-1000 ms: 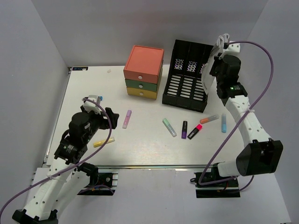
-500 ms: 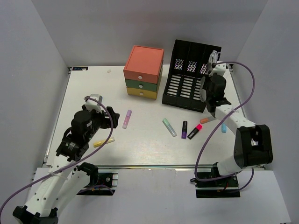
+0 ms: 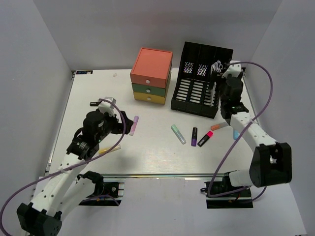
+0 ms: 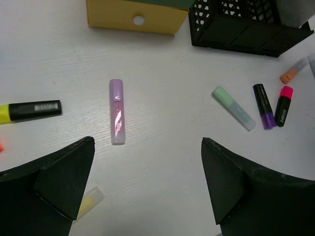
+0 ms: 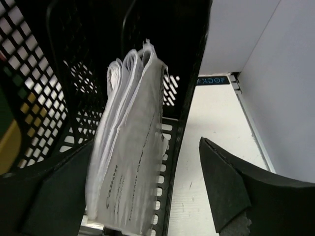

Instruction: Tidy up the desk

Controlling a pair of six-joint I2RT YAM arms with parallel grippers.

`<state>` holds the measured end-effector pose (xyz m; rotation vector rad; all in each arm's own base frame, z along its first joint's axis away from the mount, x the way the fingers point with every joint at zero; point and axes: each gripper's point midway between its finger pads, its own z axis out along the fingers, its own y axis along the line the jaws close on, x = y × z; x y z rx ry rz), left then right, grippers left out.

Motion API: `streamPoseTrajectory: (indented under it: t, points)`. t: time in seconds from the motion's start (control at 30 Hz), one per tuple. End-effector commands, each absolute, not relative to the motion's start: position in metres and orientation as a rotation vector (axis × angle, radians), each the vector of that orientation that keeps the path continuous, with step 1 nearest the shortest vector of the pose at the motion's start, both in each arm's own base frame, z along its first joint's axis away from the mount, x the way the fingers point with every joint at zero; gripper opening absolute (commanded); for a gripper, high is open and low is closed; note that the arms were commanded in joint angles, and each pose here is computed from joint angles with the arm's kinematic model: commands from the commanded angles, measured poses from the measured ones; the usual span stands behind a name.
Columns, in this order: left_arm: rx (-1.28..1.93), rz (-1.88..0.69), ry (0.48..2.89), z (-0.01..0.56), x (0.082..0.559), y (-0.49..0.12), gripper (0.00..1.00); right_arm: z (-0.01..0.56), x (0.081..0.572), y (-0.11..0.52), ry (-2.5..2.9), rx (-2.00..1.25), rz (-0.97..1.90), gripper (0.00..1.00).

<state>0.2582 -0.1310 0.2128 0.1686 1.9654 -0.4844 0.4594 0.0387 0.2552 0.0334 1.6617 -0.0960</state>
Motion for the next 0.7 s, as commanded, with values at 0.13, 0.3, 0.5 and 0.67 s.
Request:
streamPoseTrajectory:
  t: [0.13,0.3,0.5,0.67]
  points:
    - [0.21,-0.619,1.978,0.216,0.275,-0.161,0.91,0.365,0.399,0.071,1.507,-0.187,0.137,0.54]
    - [0.188,-0.714,1.97,0.225,0.297,-0.183,0.18,0.314,0.271,0.194,1.441,-0.985,0.915,0.0]
    - [0.016,-0.737,2.009,0.216,0.344,-0.197,0.26,0.273,0.255,0.202,1.493,-0.912,1.091,0.3]
    - [-0.043,-0.752,1.966,0.223,0.39,-0.214,0.6,0.259,0.255,0.196,1.528,-0.849,1.057,0.69]
